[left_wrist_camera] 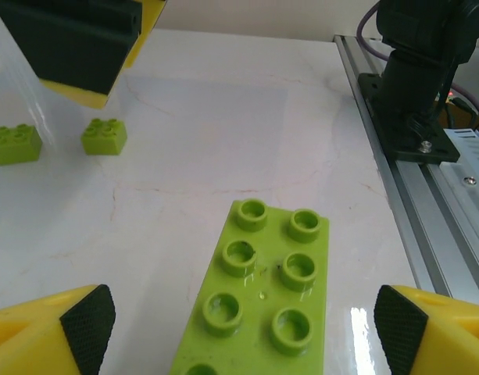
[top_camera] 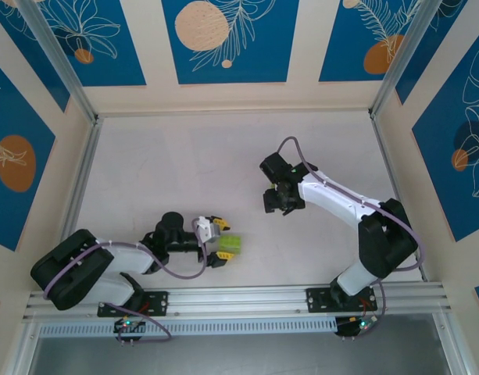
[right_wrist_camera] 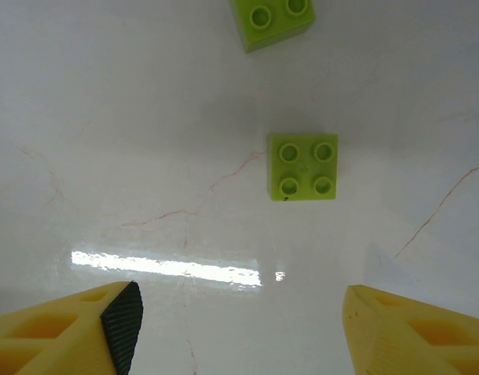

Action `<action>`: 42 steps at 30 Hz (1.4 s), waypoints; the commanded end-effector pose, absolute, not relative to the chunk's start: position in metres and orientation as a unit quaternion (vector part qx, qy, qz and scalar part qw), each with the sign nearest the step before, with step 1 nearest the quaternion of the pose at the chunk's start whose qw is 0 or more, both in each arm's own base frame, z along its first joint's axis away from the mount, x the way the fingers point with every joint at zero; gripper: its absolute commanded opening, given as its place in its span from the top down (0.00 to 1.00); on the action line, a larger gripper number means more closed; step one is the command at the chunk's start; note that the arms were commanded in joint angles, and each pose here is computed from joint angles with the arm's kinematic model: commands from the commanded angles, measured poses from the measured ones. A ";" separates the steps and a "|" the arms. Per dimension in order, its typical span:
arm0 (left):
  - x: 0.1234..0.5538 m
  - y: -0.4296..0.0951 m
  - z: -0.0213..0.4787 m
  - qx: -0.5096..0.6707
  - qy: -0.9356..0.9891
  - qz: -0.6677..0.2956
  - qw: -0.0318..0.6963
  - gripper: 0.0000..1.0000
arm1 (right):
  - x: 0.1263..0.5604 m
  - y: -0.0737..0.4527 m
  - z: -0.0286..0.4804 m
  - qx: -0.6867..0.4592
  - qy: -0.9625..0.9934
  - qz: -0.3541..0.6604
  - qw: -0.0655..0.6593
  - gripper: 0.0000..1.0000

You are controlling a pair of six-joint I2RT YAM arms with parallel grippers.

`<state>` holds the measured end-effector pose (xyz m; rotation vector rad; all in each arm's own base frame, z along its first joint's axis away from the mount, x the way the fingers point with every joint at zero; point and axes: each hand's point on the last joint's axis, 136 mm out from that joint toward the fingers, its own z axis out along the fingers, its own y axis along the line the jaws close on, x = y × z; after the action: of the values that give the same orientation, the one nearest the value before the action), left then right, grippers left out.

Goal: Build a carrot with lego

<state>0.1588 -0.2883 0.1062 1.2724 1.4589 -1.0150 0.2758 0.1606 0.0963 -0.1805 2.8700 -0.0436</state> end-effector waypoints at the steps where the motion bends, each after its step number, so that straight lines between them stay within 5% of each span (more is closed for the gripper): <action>1: 0.148 -0.291 0.116 0.539 0.554 -0.422 0.473 0.16 | 0.276 0.161 0.105 -0.054 0.988 -0.013 0.142 0.30; 13: 0.143 -0.291 0.109 0.546 0.550 -0.428 0.464 0.41 | 0.268 0.150 0.100 -0.048 0.989 -0.016 0.136 0.31; 20: 0.141 -0.289 0.115 0.543 0.540 -0.437 0.472 0.42 | 0.260 0.142 0.095 -0.039 0.990 -0.011 0.132 0.31; 24: 0.141 -0.289 0.116 0.544 0.539 -0.439 0.469 0.55 | 0.255 0.137 0.089 -0.035 0.992 -0.012 0.123 0.31; 35: 0.143 -0.291 0.109 0.549 0.543 -0.442 0.457 0.56 | 0.251 0.132 0.085 -0.028 0.992 -0.014 0.118 0.30; 42: 0.146 -0.291 0.106 0.548 0.546 -0.438 0.457 0.65 | 0.252 0.131 0.072 -0.031 0.993 -0.016 0.111 0.30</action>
<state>0.1459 -0.2894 0.1009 1.3314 1.4004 -1.0743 0.2540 0.1300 0.0778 -0.1066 2.9049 -0.0749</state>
